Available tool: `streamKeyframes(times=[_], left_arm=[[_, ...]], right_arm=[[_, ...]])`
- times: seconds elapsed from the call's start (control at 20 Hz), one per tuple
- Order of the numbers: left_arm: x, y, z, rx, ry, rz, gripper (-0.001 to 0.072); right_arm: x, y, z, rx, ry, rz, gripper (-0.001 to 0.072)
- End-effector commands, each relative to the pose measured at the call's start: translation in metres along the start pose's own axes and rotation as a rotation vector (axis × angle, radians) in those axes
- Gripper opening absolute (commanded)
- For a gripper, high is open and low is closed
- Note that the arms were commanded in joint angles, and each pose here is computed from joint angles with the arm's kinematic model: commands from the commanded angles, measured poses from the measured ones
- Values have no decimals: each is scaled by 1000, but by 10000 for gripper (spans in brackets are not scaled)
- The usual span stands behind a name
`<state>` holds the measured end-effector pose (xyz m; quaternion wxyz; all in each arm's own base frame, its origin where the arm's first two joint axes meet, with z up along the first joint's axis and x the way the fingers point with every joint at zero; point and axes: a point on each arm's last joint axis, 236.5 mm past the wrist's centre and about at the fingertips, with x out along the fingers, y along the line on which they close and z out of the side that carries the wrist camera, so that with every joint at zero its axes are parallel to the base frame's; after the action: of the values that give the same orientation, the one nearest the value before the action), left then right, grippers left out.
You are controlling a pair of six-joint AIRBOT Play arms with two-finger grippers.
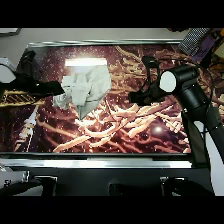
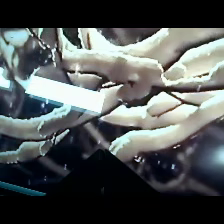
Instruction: Fold the clothes and pants, and hang the long-sleeved shirts on hangers.
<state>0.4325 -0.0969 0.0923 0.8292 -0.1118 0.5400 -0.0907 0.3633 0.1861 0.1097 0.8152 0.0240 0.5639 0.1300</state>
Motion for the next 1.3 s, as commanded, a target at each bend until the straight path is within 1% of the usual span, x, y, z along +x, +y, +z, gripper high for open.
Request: streamKeyframes(times=[0.0, 0.15, 0.3, 0.5, 0.6, 0.65, 0.7, 0.75, 0.85, 0.9, 1.0, 1.15, 1.25], left_arm=[[73, -8, 27, -19, 20, -8, 720], [138, -11, 46, -13, 23, -10, 720], [185, 1, 47, -2, 59, 22, 720], [214, 32, 36, 5, 102, 136, 720], [220, 37, 27, 28, 132, 167, 716], [221, 32, 19, 31, 161, 164, 518], [221, 24, 9, 54, 197, 161, 160], [221, 14, -1, 123, 232, 154, 21], [214, -9, -21, 226, 309, 144, 19], [207, -21, -28, 261, 338, 139, 18], [182, -53, -37, 310, 357, 110, 17], [132, -129, -54, 358, 343, -45, 18], [104, -176, -71, 390, 326, -116, 17]], right_arm=[[0, 1, 2, -1, -7, 2, 33], [0, 1, 2, -1, -7, 1, 33], [0, 1, 2, -1, -7, 1, 33], [0, -1, 2, -2, -9, -7, 34], [0, -1, 3, -2, -14, -5, 34], [0, -1, 5, -1, -21, -3, 34], [0, 0, 7, 2, -28, -1, 35], [0, 0, 8, 6, -34, 0, 35], [0, -3, 6, 7, -28, -14, 44], [0, -6, 3, 5, -14, -24, 86], [-1, -16, -10, 13, 40, -70, 92], [-7, -39, -33, 35, 134, -170, 92], [-15, -52, -45, 38, 180, -226, 92]])
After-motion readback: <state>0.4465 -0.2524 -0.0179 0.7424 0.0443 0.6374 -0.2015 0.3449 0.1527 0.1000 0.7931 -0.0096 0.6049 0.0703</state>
